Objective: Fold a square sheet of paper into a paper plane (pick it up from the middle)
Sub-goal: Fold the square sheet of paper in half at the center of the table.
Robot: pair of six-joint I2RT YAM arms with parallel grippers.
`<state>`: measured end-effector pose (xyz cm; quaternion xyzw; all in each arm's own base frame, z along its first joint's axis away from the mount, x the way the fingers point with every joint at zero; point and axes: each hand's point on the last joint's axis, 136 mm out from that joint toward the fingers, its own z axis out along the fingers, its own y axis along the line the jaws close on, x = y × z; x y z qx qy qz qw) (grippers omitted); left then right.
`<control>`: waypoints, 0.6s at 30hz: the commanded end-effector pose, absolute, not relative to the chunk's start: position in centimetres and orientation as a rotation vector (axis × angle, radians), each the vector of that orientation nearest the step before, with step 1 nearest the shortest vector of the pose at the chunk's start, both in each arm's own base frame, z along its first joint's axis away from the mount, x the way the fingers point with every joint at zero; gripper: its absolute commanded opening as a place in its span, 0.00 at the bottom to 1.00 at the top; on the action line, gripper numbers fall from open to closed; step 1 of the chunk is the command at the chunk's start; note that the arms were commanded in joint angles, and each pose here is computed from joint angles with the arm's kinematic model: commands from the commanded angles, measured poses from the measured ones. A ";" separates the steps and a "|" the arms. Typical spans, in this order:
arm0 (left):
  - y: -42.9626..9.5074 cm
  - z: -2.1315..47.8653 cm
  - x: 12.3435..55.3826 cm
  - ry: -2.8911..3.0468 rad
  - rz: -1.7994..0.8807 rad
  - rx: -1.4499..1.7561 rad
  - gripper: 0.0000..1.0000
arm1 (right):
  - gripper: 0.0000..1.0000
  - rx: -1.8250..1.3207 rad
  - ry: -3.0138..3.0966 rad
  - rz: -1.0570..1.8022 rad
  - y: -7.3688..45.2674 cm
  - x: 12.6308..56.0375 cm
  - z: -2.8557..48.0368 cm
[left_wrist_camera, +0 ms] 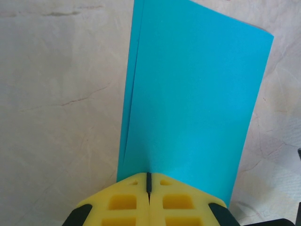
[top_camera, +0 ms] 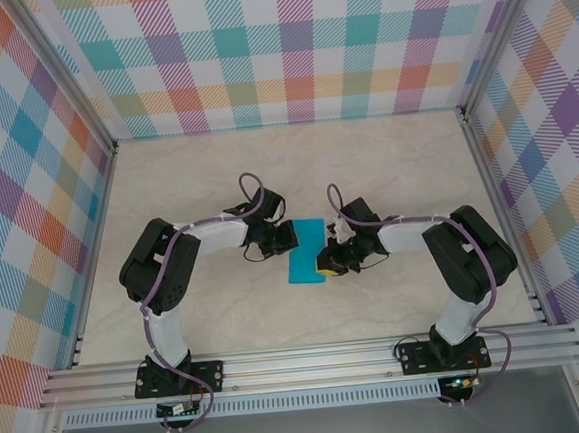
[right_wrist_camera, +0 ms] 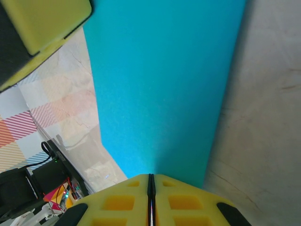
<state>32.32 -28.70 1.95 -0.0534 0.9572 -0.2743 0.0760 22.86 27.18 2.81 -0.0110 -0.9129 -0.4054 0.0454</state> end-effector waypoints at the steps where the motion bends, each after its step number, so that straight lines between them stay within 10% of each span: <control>1: -26.1 -0.8 29.8 2.991 -0.640 -0.204 0.00 | 0.11 -0.004 -2.798 -1.285 27.8 23.0 3.0; 18: -26.1 -0.8 29.7 2.992 -0.640 -0.205 0.00 | 0.11 0.007 -2.789 -1.284 27.0 21.2 3.3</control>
